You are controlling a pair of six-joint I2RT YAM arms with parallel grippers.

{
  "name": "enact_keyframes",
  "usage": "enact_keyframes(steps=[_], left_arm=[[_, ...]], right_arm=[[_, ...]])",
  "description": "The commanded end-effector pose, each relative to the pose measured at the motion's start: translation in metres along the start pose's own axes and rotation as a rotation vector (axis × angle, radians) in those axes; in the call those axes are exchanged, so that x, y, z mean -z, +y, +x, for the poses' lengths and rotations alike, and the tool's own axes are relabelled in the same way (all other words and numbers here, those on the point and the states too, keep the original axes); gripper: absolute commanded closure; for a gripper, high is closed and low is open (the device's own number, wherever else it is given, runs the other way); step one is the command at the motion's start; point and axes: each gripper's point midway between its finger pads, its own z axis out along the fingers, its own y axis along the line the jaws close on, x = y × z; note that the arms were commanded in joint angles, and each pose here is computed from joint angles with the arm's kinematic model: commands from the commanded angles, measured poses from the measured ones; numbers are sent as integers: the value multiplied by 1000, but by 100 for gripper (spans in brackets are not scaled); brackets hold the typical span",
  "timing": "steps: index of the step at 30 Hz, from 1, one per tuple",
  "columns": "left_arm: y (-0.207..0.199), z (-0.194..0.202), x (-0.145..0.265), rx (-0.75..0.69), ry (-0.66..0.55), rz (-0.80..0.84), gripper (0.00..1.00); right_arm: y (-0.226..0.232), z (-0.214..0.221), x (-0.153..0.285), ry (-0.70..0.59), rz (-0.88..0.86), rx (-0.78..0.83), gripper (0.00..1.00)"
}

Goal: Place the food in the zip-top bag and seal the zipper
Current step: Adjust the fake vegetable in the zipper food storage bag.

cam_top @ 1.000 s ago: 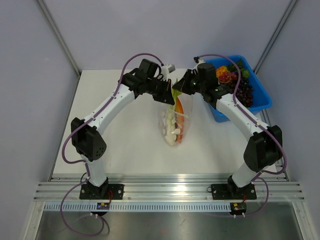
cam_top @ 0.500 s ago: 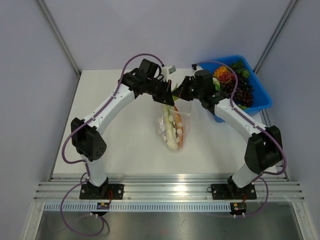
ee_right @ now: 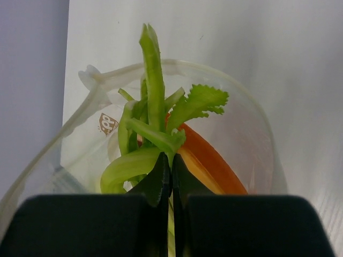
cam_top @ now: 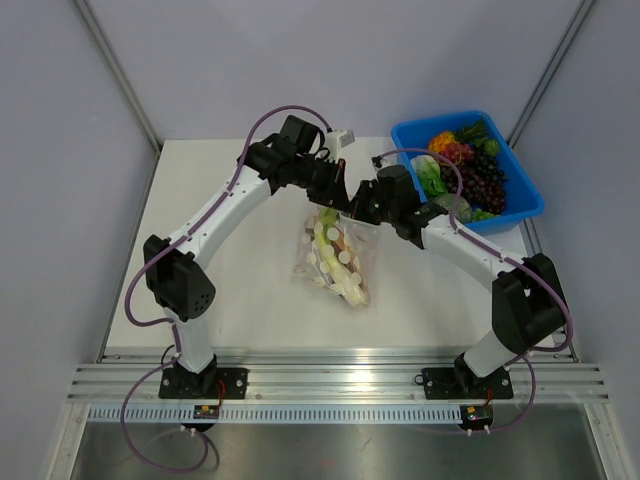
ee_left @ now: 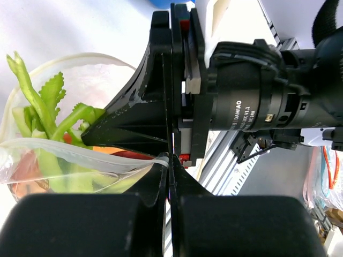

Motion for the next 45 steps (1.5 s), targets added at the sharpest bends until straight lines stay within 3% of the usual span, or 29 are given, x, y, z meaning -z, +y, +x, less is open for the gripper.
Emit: enact_keyframes(steps=[1, 9, 15, 19, 24, 28, 32, 37, 45], left_arm=[[-22, -34, 12, -104, -115, 69, 100], [-30, -31, 14, -114, -119, 108, 100], [-32, -29, 16, -117, -119, 119, 100], [-32, -27, 18, -121, -120, 116, 100], [-30, -23, 22, -118, -124, 88, 100], [-29, -19, 26, -116, -129, 79, 100], [-31, -19, 28, -122, -133, 79, 100], [-32, -20, 26, -123, -131, 94, 100], [-37, -23, 30, -152, -134, 106, 100]], right_arm=[[22, 13, 11, 42, -95, 2, 100], [33, 28, 12, 120, -148, -20, 100], [19, 35, 12, 150, -72, 24, 100], [18, 24, 24, 120, -30, 90, 77], [20, -13, 53, 5, 70, 180, 74], [25, -36, 75, -70, 114, 238, 62], [34, -55, 99, -137, 124, 260, 59], [38, -78, 124, -238, 166, 277, 42], [13, -91, 125, -236, 207, 252, 36]])
